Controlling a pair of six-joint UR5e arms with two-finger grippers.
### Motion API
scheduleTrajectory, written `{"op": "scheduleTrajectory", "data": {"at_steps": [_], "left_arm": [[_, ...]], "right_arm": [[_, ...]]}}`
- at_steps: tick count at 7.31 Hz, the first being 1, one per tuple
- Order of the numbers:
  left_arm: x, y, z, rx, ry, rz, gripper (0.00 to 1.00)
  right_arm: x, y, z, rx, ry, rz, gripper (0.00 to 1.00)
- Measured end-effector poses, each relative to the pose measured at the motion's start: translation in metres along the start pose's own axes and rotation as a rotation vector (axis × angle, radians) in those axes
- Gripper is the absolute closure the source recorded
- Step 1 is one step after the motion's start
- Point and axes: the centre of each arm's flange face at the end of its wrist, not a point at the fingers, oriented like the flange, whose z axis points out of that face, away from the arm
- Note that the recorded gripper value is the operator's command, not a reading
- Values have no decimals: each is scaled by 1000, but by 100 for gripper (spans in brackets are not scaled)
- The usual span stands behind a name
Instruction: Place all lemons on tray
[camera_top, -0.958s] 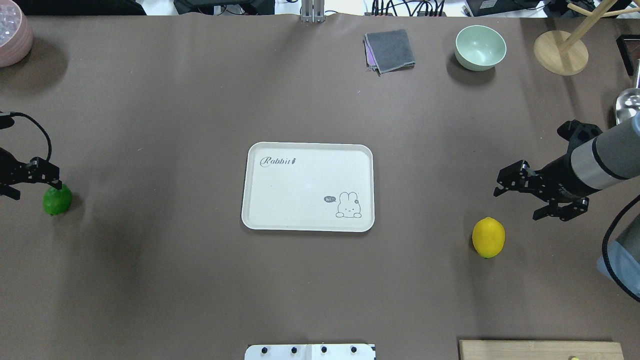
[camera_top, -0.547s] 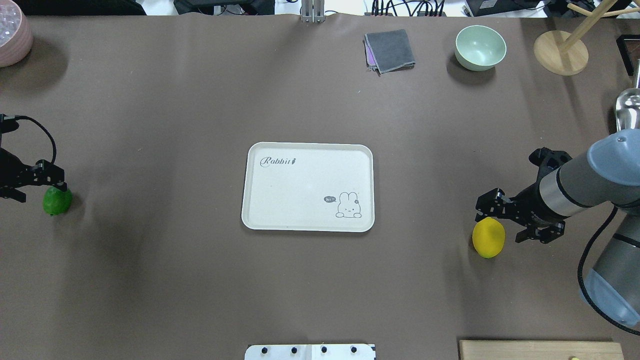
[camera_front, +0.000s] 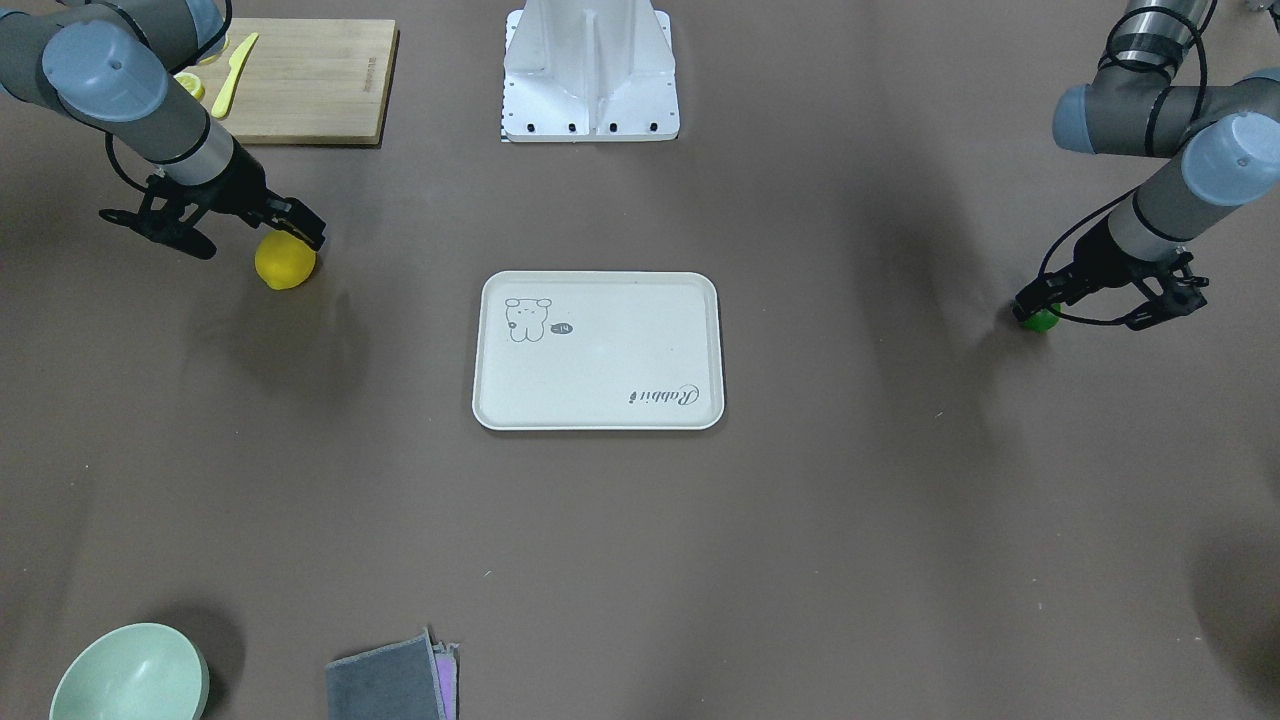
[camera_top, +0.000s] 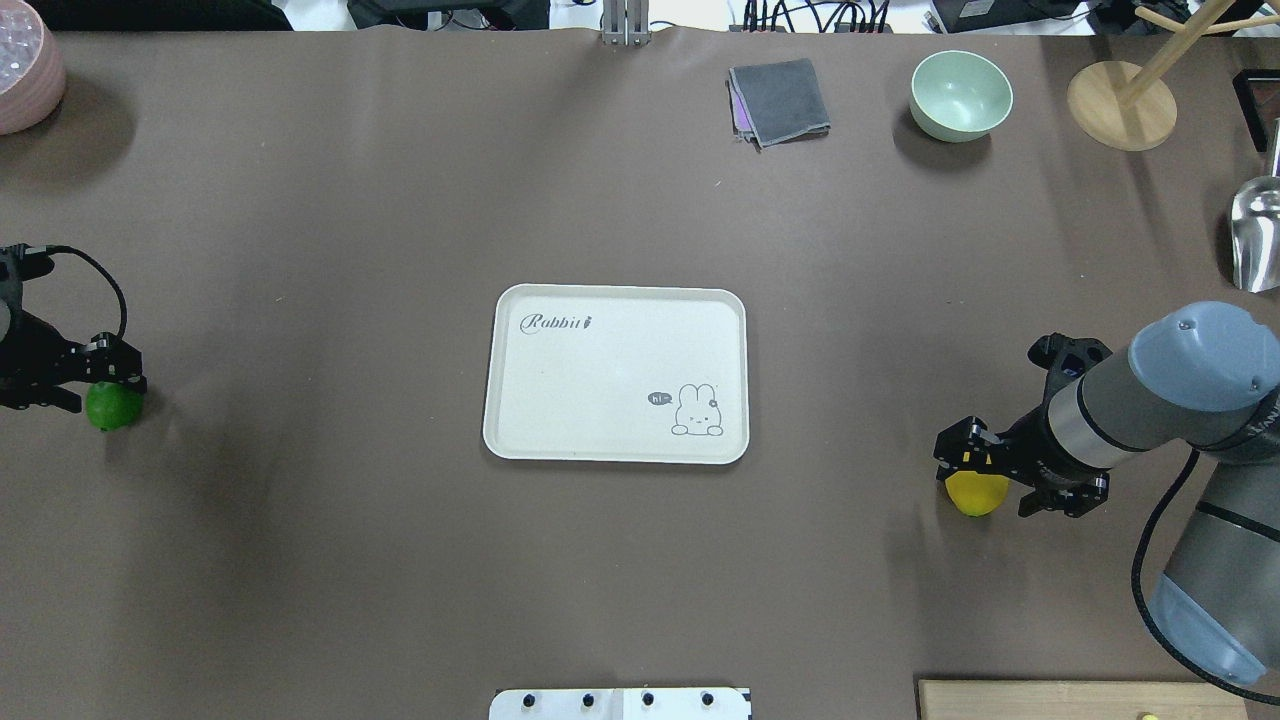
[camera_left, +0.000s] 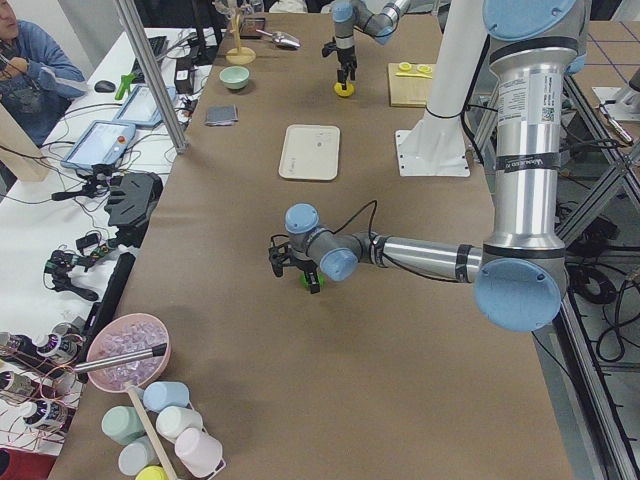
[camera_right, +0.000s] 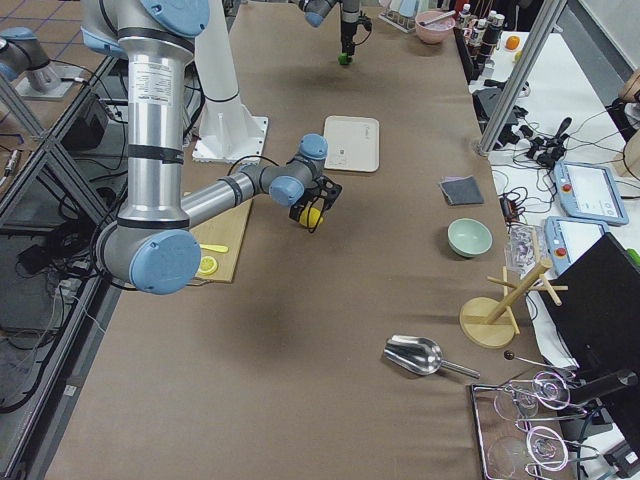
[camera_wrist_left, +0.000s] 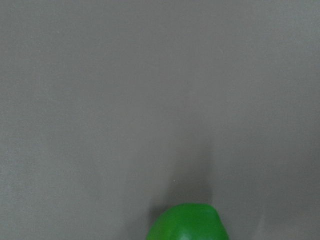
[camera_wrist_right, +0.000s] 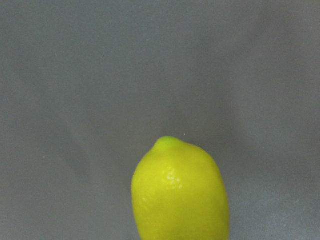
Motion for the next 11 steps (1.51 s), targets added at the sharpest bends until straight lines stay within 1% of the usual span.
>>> {"op": "scheduleTrajectory", "data": {"at_steps": [1,3,4,5,6,7,8,9,11], "left_arm": [[1,0,0,1,3,1,100],[5,3,-3,-5,11,7,100],[8,5,-8,-20,26,12,100],[12,7,-18,-50,52,11,100],[11,4,-34,-72,76,4,100],[9,-1,-58,-83,82,8,100],[8,-7,-86,-84,68,20,100],[5,-13,-116,-85,43,37,100],[3,-27,-179,-76,9,64,100]], "right_arm": [[1,1,3,0,6,-5,0],[3,-1,7,6,14,-21,0],[4,-2,9,13,19,-28,0],[4,-4,11,17,21,-36,0],[4,-4,12,19,22,-43,14],[4,-5,12,23,22,-46,52],[4,-7,11,28,22,-47,80],[3,-8,11,32,20,-49,100],[-1,-14,0,46,6,-64,100]]}}
